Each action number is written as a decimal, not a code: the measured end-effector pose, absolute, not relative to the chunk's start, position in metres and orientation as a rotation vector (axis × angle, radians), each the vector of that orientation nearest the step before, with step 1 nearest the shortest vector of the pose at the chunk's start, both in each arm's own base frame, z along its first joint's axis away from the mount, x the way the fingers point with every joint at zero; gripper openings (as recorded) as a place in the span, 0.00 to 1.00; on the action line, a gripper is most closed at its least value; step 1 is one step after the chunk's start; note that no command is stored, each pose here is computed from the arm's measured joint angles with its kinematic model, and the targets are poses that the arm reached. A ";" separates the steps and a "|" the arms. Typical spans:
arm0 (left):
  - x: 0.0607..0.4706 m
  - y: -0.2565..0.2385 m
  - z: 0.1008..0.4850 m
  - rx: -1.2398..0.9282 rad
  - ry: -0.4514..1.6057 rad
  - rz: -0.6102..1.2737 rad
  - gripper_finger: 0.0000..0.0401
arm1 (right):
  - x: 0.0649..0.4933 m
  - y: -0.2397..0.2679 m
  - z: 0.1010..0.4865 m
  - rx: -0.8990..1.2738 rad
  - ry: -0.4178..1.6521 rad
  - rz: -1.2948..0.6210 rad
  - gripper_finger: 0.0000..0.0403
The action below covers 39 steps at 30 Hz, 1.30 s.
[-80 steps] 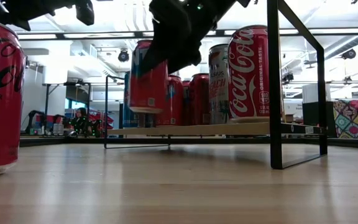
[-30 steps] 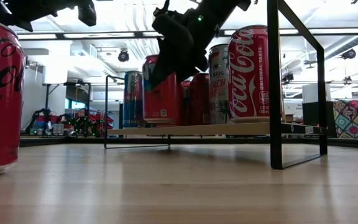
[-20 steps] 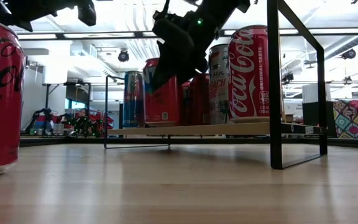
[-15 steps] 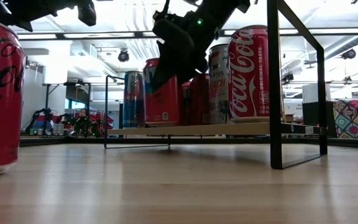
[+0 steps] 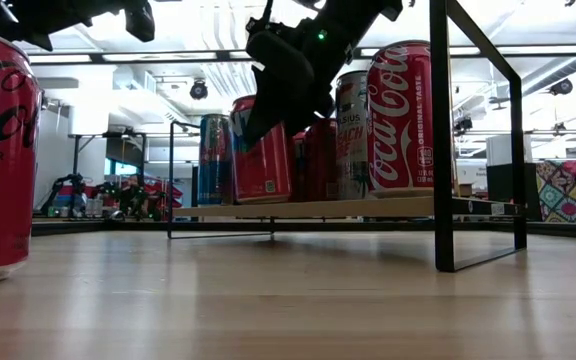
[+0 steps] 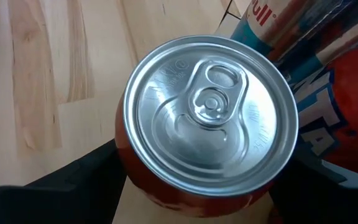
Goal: Place canned beverage on shelf
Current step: Put the orange soda can on the shelf aligned with the orange soda can on the shelf
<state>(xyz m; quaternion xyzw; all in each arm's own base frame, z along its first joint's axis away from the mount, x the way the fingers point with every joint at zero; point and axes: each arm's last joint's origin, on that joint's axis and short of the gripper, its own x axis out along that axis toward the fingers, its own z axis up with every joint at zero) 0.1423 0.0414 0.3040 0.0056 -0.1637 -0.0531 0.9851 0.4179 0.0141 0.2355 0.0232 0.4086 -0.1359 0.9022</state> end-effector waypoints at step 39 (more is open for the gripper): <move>0.142 0.041 0.304 0.011 -0.328 -0.107 0.00 | 0.417 0.013 0.250 0.041 0.831 -0.299 0.87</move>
